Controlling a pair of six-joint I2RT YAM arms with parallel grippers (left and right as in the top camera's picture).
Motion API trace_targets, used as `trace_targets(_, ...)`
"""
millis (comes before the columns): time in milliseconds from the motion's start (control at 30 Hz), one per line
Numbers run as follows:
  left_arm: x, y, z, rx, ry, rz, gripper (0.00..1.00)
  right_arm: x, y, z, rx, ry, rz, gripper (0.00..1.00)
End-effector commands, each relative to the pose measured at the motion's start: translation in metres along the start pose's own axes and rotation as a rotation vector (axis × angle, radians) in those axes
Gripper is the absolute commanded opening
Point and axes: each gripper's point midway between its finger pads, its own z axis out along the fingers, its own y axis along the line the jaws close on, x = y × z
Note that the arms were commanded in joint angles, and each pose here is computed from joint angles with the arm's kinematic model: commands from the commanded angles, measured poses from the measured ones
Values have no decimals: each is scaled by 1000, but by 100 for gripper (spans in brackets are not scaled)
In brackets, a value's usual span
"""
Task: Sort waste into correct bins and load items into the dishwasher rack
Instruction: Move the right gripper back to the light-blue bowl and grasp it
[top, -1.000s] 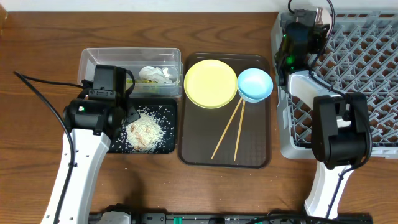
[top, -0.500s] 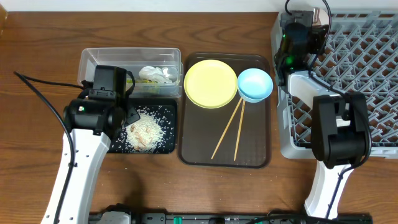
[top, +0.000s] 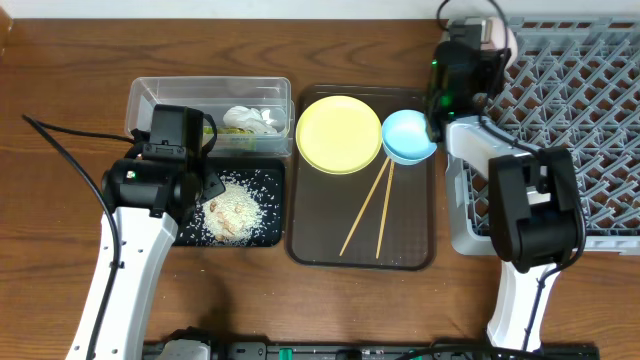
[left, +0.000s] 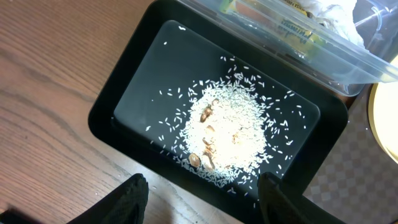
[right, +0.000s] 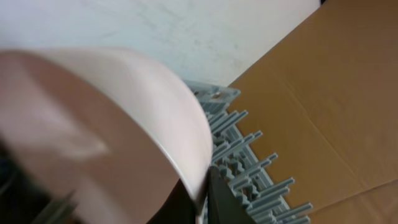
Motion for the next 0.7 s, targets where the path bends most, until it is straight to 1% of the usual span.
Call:
trace_targets(0,-1,1,1,-6,1,-12,60,12,12,-12,19,33,-32,13)
trace_targets(33,-1,1,1,-6,2,-11,60,14,14,-14,11,40,-38,19)
trace_targets(67,-1,1,1,-6,2,-11,60,17,18,-18,0,50,-41,27)
trace_targets(167,-1,1,1,-6,1,-11,61,27,27,-26,-64,85,-42,37)
trace_targets(233,-1,1,1,-6,1,-12,61,32,33,-32,-146,115,-37,46)
trace_targets(267,-1,1,1,-6,1,-12,60,34,36,-37,-206,138,-16,52)
trace_targets(333,-1,1,1,-6,1,-12,60,34,37,-44,-289,163,6,59)
trace_targets(433,-1,1,1,-6,1,-12,60,24,33,-60,-414,176,12,64)
trace_targets(500,-1,1,1,-6,1,-12,60,17,31,-75,-506,187,27,66)
trace_targets(600,-1,1,1,-6,1,-12,60,18,39,-113,-749,229,4,67)
trace_targets(667,-1,1,1,-6,1,-12,60,21,49,-144,-943,272,8,64)
